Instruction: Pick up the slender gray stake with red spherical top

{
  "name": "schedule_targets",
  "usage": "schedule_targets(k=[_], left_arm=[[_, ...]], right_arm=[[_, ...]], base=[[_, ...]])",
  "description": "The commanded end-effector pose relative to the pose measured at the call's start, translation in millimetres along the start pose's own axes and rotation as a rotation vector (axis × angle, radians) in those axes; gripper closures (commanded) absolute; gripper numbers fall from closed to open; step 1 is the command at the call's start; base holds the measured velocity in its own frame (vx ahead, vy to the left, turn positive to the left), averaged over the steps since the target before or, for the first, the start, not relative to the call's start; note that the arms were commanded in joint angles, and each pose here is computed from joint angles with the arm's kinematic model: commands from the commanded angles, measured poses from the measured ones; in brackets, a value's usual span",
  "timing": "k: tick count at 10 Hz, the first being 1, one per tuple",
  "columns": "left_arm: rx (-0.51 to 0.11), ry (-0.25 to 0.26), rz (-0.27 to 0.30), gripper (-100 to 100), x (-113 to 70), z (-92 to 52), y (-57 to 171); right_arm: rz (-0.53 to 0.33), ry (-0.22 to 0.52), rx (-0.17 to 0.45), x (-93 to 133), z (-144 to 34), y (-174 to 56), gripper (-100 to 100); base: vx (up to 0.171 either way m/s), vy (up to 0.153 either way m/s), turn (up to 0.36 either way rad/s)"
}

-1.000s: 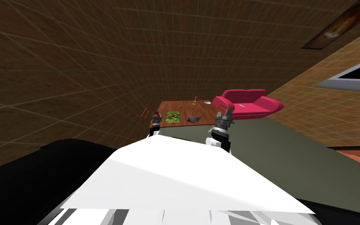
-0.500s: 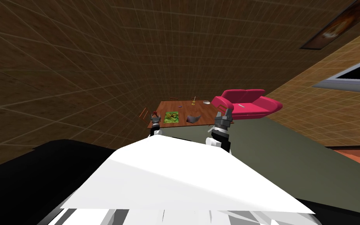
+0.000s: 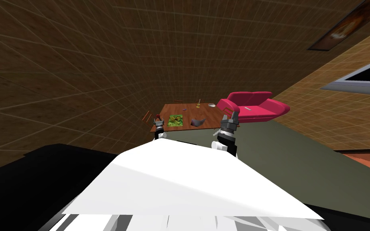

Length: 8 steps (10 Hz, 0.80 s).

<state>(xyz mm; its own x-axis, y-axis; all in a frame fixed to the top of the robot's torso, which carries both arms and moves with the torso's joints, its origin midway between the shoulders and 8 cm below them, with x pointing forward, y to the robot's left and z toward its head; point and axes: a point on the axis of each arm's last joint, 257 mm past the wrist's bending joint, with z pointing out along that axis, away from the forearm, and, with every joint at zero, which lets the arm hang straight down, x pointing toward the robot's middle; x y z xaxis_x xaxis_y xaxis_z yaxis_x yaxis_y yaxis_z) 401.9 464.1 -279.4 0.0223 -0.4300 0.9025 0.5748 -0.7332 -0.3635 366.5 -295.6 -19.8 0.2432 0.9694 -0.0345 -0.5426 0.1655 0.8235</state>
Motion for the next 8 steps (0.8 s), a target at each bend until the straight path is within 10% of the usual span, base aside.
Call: schedule_targets(k=[1,8], left_arm=[[0.035,-0.040,-0.051,-100,-13.9,1.7,-2.2],[0.162,-0.198,-0.260,-100,-58.9,-11.0,10.3]], right_arm=[[0.000,0.000,0.000,0.0,0.0,0.0,0],[0.000,0.000,0.000,0.0,0.0,0.0,0]], base=[[0.022,-0.021,-0.003],[0.027,0.006,0.005]])
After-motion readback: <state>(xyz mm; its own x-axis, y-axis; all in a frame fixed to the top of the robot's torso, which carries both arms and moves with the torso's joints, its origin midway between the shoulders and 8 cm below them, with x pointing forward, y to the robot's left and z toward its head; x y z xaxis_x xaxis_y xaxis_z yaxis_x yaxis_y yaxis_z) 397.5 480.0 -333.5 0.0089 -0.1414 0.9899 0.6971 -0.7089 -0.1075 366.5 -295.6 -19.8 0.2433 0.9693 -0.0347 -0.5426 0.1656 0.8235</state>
